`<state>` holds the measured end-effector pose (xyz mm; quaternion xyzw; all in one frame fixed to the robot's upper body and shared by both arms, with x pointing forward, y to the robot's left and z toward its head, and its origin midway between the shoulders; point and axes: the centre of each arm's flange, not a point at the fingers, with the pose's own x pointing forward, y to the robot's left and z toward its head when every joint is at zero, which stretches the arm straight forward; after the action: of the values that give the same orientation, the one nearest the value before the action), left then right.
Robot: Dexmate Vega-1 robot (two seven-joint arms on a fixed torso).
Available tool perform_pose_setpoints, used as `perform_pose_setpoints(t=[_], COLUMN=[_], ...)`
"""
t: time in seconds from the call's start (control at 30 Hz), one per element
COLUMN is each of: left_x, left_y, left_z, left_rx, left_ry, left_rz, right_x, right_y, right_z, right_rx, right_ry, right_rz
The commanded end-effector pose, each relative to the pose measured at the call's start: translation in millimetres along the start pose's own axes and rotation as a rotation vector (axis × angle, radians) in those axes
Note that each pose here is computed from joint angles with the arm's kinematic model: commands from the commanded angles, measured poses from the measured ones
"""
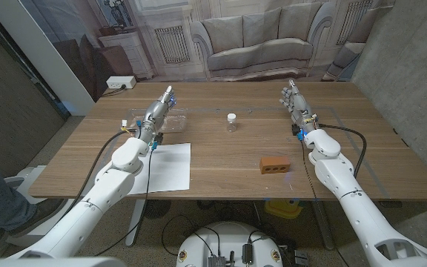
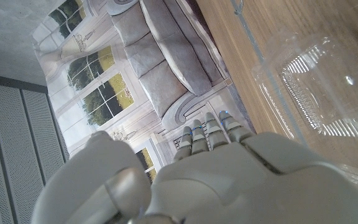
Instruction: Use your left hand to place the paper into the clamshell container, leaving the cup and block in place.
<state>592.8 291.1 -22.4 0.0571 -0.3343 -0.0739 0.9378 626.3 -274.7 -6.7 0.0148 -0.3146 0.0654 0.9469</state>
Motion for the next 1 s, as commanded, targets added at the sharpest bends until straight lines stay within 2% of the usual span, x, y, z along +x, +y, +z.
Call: perform_pose_setpoints(t=[0.03, 0.3, 0.67, 1.0], left_x=[-14.9, -28.7, -43.5, -54.0], left_y=[-4.4, -6.2, -6.8, -1.8], left_z=[2.7, 6.6, 11.2, 14.4], left_rx=[0.029, 0.095, 0.119, 0.135], left_ry=[0.002, 0.007, 0.006, -0.004], left_rz=[0.002, 0.030, 0.038, 0.050], right_x=[-0.6, 0.9, 4.3, 4.3], right_y=[-7.9, -10.3, -11.1, -8.6], right_z=[-2.9, -8.6, -6.9, -5.9], right_rx=[0.008, 0.019, 0.010, 0.005], right_ry=[0.016, 0.029, 0.035, 0.040], right_rz=[-0.025, -0.032, -0.035, -0.042])
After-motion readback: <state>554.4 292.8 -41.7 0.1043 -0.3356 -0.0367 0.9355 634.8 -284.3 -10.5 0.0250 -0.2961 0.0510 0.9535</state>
